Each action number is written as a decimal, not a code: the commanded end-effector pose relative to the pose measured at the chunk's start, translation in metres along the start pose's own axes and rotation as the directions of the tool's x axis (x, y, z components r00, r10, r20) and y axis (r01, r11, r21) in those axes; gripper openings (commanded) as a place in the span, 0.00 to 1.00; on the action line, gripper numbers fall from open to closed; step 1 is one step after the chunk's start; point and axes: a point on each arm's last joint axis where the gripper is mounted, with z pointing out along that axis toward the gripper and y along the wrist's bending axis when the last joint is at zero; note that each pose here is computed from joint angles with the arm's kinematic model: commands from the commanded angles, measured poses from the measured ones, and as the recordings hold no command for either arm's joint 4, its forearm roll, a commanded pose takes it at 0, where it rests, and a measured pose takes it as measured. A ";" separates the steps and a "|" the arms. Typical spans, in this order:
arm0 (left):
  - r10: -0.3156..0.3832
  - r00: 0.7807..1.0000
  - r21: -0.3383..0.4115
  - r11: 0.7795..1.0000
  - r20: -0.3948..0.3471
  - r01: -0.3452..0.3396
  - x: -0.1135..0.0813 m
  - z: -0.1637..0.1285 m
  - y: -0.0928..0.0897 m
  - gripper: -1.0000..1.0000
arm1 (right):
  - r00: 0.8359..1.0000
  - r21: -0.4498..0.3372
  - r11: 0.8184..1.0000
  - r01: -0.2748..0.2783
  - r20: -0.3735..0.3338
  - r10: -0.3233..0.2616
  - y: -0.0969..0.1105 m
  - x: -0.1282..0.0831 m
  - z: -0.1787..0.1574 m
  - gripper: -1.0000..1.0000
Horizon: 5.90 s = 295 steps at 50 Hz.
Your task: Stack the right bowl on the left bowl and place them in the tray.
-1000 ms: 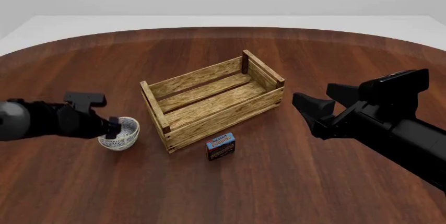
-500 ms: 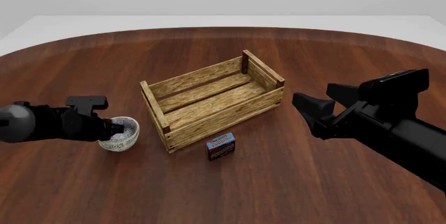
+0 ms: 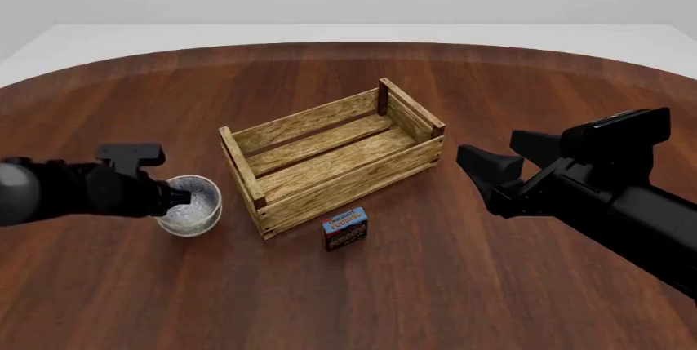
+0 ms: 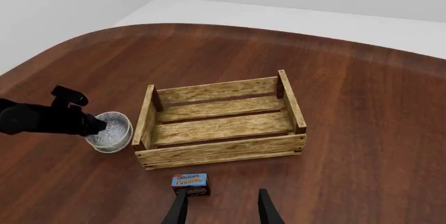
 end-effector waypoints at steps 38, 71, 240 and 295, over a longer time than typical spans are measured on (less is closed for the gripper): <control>-0.081 0.975 0.051 0.996 0.209 0.072 -0.061 -0.106 -0.016 0.00 | 1.000 0.000 1.000 0.000 0.000 0.000 0.000 0.000 0.000 1.00; -0.058 0.971 0.119 0.992 0.233 0.031 -0.102 -0.103 -0.049 0.00 | 1.000 0.000 1.000 0.000 0.000 0.000 0.000 0.000 0.000 1.00; -0.002 0.999 0.235 0.972 0.048 -0.010 -0.114 0.065 -0.170 0.00 | 1.000 0.000 1.000 0.000 0.000 0.000 0.000 0.000 0.000 1.00; 0.000 0.997 0.252 0.968 0.082 -0.021 -0.118 0.031 -0.171 1.00 | 1.000 0.000 1.000 0.000 0.000 0.000 0.000 0.000 0.000 1.00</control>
